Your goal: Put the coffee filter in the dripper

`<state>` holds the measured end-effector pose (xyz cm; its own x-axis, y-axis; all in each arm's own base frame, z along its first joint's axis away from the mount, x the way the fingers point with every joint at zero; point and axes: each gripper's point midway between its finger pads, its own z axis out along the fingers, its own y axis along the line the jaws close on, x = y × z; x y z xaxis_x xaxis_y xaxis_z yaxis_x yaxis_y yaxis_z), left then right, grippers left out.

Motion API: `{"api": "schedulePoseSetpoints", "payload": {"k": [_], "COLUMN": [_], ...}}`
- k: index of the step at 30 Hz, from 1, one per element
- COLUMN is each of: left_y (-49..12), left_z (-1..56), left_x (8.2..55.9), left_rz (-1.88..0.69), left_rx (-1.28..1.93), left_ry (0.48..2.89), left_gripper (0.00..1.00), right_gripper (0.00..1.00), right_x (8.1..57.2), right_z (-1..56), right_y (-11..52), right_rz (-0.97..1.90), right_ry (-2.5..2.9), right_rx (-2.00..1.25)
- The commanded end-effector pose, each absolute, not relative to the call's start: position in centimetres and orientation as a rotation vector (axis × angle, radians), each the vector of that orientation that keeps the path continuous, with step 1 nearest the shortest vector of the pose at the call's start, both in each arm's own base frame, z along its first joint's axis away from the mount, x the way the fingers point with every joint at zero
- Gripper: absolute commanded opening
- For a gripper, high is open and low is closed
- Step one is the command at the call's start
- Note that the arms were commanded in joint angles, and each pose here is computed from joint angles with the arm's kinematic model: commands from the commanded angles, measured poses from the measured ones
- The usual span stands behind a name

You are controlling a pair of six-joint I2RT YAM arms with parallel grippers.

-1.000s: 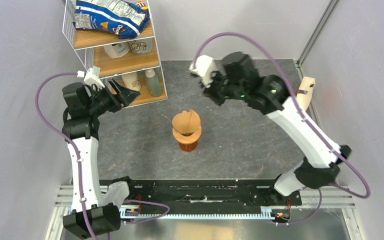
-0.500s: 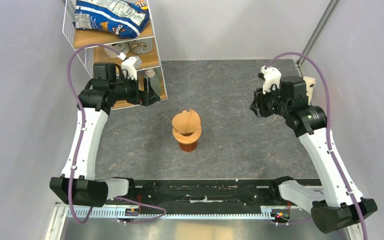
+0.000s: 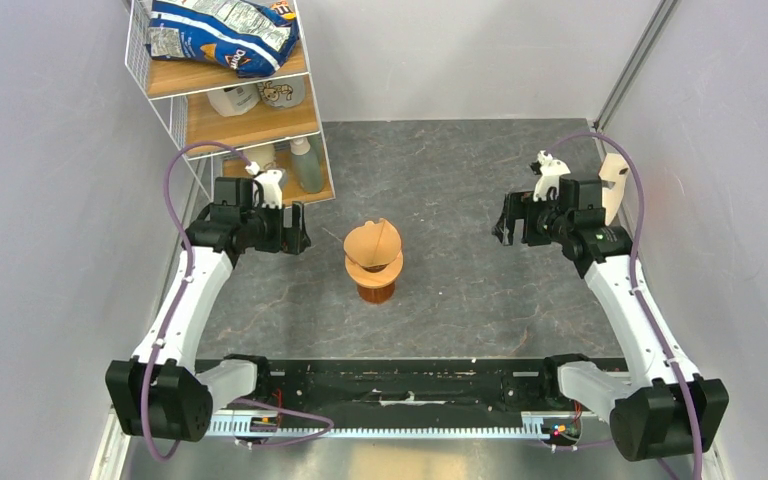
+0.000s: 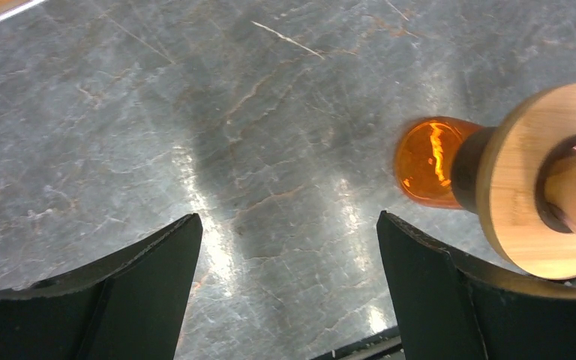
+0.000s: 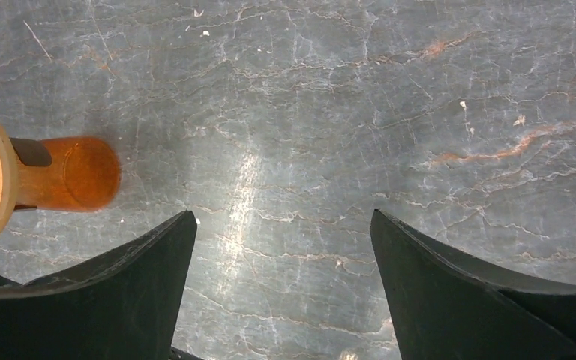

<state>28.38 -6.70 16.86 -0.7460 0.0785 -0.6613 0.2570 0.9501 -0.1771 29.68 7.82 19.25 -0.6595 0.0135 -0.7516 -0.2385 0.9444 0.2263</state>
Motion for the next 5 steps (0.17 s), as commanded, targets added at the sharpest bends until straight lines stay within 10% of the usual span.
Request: {"api": "schedulePoseSetpoints", "payload": {"k": [1, 5], "left_y": [-5.77, -5.63], "left_z": [19.61, 20.27], "left_x": [30.48, 30.56], "left_rz": [-0.242, -0.228], "left_rx": [0.204, 0.184], "left_ry": [2.257, 2.244], "left_gripper": [0.94, 0.95], "right_gripper": [0.95, 0.96], "right_x": [31.12, 31.21], "right_z": [20.98, 21.48], "right_y": [8.42, 8.75], "right_rz": [0.425, 0.444], "right_ry": [2.169, 2.172], "right_rx": [-0.164, -0.180]}}
